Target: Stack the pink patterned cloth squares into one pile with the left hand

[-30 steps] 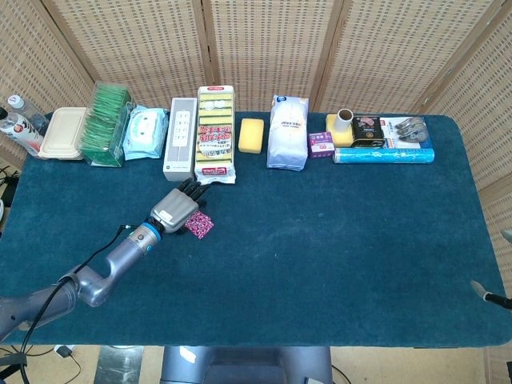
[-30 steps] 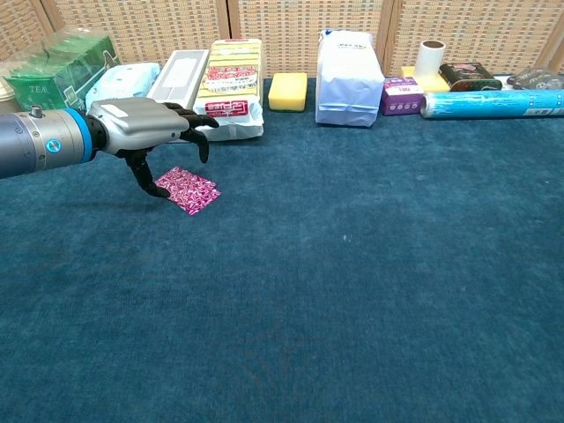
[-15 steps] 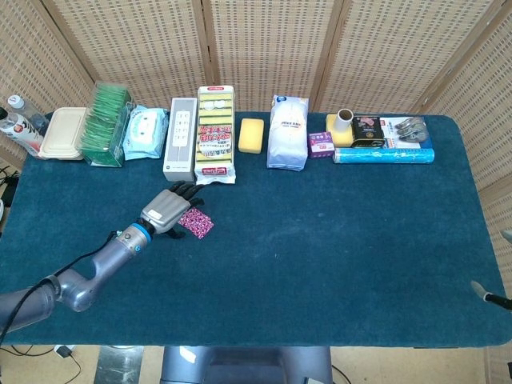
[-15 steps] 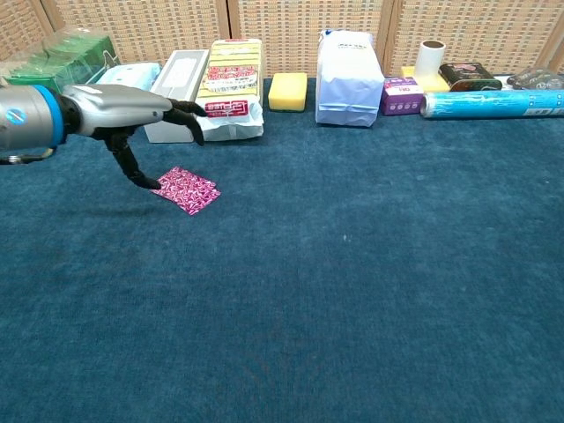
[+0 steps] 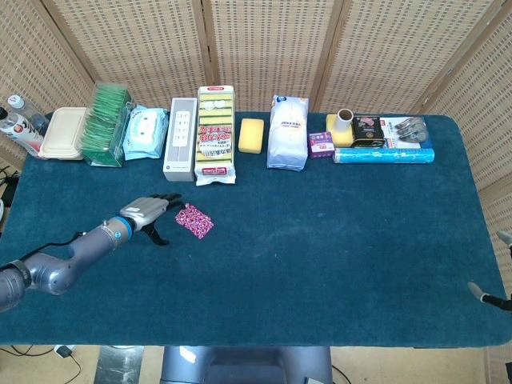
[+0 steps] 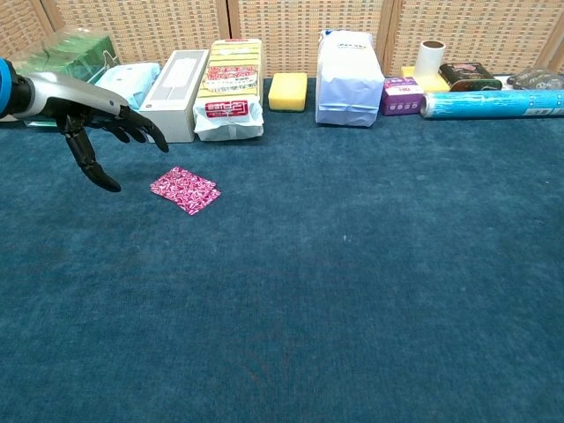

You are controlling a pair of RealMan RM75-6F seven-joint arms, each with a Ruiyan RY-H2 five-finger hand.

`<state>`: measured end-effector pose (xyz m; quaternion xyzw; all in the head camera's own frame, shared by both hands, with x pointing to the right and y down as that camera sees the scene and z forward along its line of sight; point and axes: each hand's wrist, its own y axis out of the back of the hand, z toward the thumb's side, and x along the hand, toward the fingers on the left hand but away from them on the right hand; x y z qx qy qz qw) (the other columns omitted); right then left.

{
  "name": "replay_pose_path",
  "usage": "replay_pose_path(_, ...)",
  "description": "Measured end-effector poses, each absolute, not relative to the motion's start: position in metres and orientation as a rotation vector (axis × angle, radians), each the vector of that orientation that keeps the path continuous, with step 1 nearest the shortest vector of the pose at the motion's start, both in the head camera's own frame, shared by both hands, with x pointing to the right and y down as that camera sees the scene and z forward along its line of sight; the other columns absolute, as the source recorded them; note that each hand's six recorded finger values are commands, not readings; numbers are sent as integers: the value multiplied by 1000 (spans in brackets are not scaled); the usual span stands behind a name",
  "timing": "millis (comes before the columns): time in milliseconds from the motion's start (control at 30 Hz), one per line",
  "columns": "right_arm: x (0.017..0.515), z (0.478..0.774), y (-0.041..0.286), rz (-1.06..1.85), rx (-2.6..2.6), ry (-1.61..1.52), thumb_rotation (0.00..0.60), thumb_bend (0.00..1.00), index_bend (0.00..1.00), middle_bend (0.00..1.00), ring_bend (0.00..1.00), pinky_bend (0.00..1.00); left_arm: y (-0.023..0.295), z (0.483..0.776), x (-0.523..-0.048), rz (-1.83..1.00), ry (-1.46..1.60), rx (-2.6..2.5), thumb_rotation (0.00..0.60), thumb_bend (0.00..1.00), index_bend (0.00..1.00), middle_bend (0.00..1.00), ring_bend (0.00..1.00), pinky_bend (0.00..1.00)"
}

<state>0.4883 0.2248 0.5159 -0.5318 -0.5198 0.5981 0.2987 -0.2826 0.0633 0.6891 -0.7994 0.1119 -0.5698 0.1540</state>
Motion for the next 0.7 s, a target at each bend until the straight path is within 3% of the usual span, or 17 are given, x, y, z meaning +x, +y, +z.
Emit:
replay_pose_path(333,487,518,224,1593,-1422,-1372,600,42,137,54,0,0,46,713,-308,-1807,325,-2233,600,198,128,0,0,31)
replay_pose_path(700,488,519,224,1597,-1423,-1371,600,42,136,54,0,0,42,728,-283,-1849,245,-2213,600,199,117,0,0,31)
